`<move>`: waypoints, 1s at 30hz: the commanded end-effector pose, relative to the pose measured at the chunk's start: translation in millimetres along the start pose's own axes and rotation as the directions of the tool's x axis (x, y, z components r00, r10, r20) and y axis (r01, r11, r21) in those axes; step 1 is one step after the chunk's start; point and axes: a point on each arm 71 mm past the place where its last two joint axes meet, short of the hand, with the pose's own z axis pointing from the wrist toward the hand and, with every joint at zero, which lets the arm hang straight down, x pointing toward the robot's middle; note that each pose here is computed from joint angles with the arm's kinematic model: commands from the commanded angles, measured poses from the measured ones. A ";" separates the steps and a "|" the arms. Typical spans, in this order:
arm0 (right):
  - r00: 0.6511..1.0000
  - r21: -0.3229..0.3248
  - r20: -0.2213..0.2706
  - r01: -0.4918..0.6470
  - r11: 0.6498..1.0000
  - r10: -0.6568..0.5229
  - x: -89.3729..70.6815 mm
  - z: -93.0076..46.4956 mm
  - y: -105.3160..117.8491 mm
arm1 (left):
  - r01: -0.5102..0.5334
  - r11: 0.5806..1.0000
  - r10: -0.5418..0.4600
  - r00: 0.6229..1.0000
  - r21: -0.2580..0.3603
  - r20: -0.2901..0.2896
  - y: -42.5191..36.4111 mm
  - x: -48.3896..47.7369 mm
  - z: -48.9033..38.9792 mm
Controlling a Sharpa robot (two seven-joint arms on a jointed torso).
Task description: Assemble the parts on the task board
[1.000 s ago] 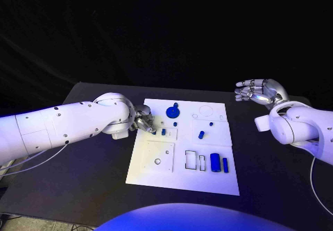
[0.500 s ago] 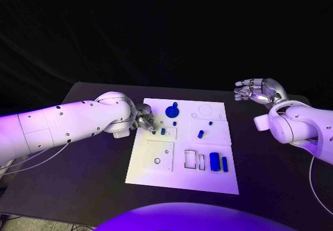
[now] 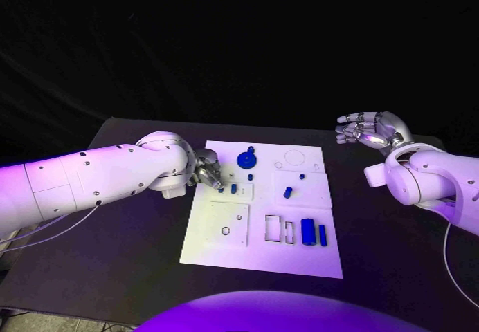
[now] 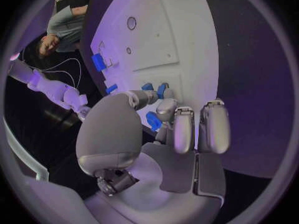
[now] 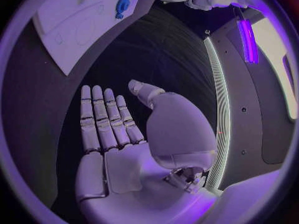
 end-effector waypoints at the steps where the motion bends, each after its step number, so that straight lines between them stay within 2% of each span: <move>1: 1.000 -0.011 -0.015 -0.002 1.000 0.001 1.3 -0.2 0.7 | -0.021 1.000 0.021 0.998 0.006 -0.062 -0.8 10.4 1.8; 8: 1.000 -0.011 -0.014 -0.001 1.000 0.001 1.0 -0.3 0.7 | -0.024 1.000 0.024 0.998 0.000 -0.055 1.5 9.3 1.7; 20: 1.000 -0.012 -0.013 -0.002 1.000 0.002 0.9 -0.2 0.7 | -0.032 0.999 0.032 0.999 -0.010 -0.003 3.8 5.1 1.5; 30: 1.000 -0.012 -0.013 -0.002 1.000 0.002 1.0 -0.2 0.7 | -0.032 0.999 0.032 0.999 -0.008 0.002 2.5 5.2 1.4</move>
